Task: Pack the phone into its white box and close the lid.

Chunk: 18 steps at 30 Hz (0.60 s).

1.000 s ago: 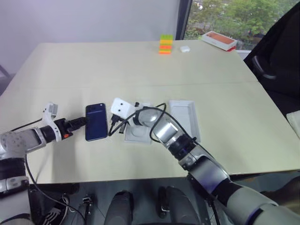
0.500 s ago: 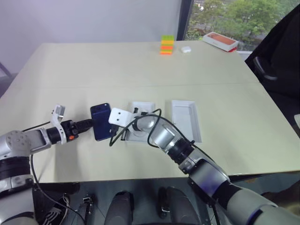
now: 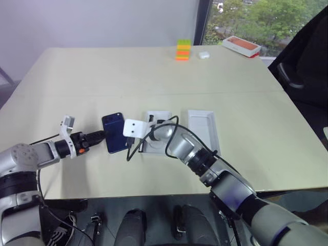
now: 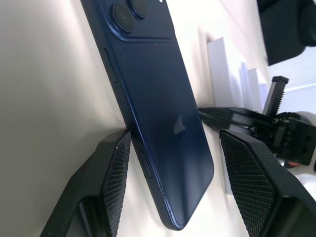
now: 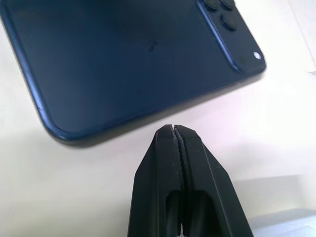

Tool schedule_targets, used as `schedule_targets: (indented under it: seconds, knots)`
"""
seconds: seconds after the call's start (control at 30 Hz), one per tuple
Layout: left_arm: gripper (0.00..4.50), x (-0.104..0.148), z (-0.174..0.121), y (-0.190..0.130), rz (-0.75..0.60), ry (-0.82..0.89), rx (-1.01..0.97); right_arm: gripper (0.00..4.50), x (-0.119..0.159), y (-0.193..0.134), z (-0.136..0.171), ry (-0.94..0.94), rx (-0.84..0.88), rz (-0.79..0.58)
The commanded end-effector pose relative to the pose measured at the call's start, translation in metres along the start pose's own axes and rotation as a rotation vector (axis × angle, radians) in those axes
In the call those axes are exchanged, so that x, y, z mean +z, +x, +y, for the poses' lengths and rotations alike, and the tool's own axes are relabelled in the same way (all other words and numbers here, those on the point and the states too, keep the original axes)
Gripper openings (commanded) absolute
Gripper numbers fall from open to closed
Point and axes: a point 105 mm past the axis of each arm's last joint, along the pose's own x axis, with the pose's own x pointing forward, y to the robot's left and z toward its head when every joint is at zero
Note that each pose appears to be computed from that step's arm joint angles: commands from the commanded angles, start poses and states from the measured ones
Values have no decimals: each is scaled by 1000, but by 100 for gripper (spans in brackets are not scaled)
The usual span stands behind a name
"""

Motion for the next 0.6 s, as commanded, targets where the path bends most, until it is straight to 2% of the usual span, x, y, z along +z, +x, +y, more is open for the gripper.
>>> schedule_targets:
  seconds: [0.03, 0.27, 0.5, 0.6]
  knots:
    - [303, -30, 1, 15, 98, -117, -41, 6, -1, 1, 15, -6, 59, -4]
    - [303, -24, -9, 17, 57, -144, -93, 6, -1, -1, 12, 13, 49, -4]
    - [303, -32, -12, 20, 75, -187, -118, 6, 2, -1, 16, 0, 55, -16]
    - [303, -12, -26, 18, -18, -240, -216, 6, 1, -1, 15, 3, 52, -15]
